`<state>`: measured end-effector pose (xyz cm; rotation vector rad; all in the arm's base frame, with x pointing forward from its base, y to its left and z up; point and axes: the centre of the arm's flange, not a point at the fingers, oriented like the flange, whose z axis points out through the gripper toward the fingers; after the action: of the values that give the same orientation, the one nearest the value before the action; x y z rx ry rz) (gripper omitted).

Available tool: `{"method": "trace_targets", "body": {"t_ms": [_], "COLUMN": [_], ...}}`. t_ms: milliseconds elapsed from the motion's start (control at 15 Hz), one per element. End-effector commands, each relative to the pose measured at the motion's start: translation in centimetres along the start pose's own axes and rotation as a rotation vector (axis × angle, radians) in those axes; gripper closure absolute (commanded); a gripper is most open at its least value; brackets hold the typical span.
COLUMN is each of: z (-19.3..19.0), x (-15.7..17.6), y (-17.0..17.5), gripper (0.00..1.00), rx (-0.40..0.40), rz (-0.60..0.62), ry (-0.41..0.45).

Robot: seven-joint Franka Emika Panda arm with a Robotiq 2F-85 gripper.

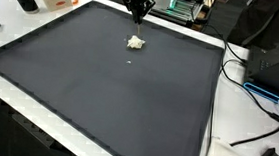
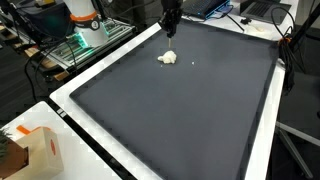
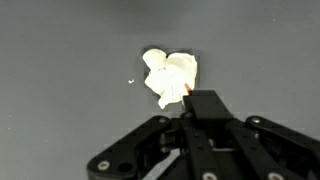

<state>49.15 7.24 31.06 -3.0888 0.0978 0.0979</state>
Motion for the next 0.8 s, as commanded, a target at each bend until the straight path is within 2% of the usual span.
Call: {"method": "trace_targets", "body": {"t_ms": [0, 733], "z": [1.2, 3.5], "x": [1.0, 2.2], "y": [0.6, 0.9], "gripper": [0.97, 0.97], "rx": [0.047, 0.06], "rz": [-0.019, -0.041], "ry": [-0.012, -0.055]}}
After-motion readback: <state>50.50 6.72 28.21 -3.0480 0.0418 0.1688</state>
